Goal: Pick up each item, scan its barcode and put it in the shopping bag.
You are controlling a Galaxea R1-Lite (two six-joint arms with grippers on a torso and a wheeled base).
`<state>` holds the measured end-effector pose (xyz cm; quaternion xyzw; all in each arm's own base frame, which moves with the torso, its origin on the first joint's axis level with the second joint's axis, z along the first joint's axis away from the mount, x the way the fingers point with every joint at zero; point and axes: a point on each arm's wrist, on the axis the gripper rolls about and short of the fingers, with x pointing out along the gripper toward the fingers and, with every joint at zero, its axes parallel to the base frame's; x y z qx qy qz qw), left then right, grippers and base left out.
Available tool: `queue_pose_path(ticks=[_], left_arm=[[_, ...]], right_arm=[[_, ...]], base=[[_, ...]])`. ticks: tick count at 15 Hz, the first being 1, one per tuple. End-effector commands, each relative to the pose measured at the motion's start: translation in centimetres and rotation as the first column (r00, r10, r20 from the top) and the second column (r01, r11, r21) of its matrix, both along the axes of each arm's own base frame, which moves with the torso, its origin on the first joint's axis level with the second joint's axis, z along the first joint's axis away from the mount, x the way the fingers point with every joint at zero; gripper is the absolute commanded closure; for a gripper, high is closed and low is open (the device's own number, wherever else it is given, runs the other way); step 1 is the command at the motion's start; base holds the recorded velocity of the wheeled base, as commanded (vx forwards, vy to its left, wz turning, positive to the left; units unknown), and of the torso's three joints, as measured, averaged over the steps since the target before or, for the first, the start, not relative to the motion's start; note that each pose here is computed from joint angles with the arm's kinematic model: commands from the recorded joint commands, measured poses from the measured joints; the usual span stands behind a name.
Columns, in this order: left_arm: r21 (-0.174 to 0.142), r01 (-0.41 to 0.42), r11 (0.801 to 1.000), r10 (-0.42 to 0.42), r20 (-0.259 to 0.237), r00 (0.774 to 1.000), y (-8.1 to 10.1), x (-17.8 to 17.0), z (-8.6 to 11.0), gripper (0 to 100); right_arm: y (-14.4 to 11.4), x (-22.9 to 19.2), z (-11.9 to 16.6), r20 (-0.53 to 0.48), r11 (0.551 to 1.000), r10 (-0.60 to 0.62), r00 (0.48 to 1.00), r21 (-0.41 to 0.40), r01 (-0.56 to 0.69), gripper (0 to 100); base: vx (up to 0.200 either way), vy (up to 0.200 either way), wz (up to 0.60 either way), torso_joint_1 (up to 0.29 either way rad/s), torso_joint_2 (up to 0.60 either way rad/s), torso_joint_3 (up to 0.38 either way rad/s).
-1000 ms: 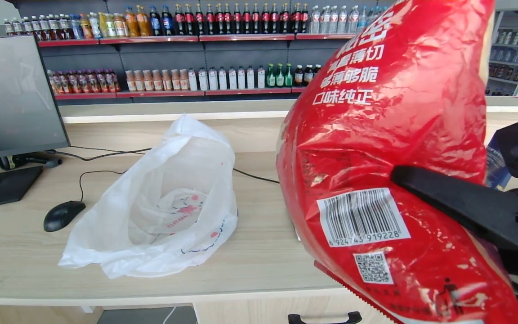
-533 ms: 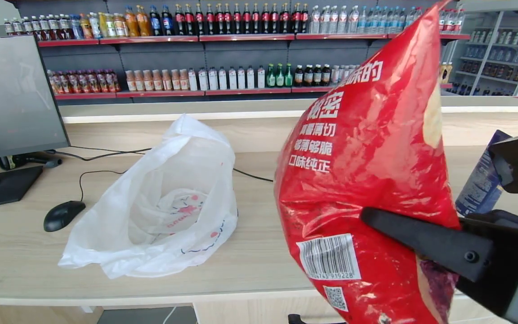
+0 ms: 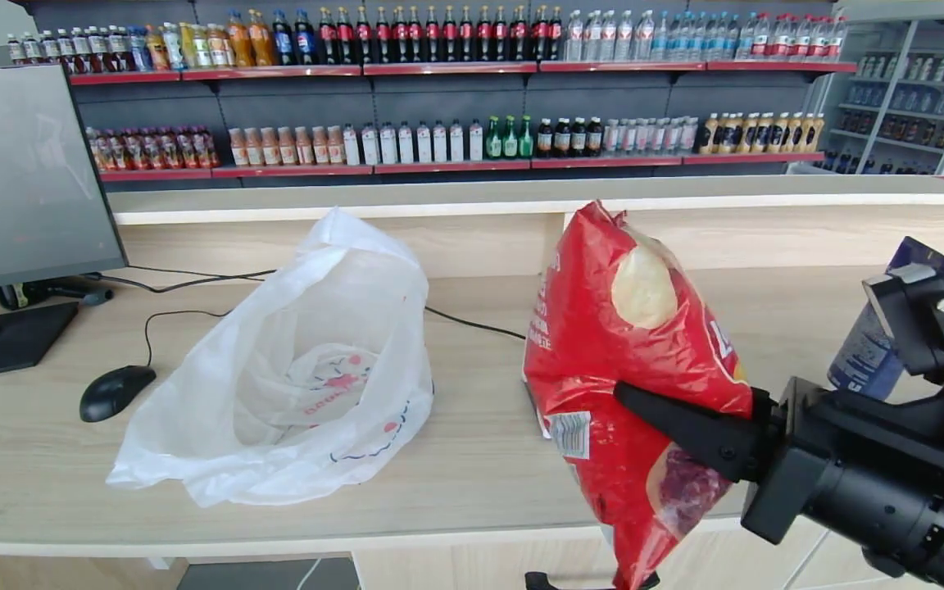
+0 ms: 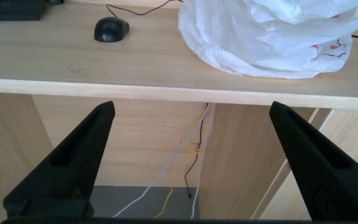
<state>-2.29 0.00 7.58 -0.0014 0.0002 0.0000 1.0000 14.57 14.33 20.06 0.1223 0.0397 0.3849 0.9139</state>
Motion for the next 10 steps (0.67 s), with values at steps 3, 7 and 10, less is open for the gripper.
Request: queue_pose_path(ticks=[3, 7, 10], left_arm=[[0.0, 0.0, 1.0, 0.0, 0.0, 1.0, 0.0, 0.0, 0.0, 0], [0.001, 0.0, 1.0, 0.0, 0.0, 1.0, 0.0, 0.0, 0.0, 0], [0.001, 0.0, 1.0, 0.0, 0.0, 1.0, 0.0, 0.0, 0.0, 0]], right_arm=[[-0.7, 0.0, 1.6, 0.104, 0.969, -0.23, 0.968, -0.069, 0.238, 100], [-2.8, 0.2, 1.8, 0.202, 0.885, -0.416, 0.887, -0.135, 0.446, 100], [-4.4, 3.5, 2.3, 0.206, 0.821, -0.526, 0.825, -0.127, 0.556, 100]], base=[[0.0, 0.0, 0.0, 0.0, 0.0, 0.0], [0.0, 0.0, 0.0, 0.0, 0.0, 0.0], [0.0, 0.0, 0.0, 0.0, 0.0, 0.0]])
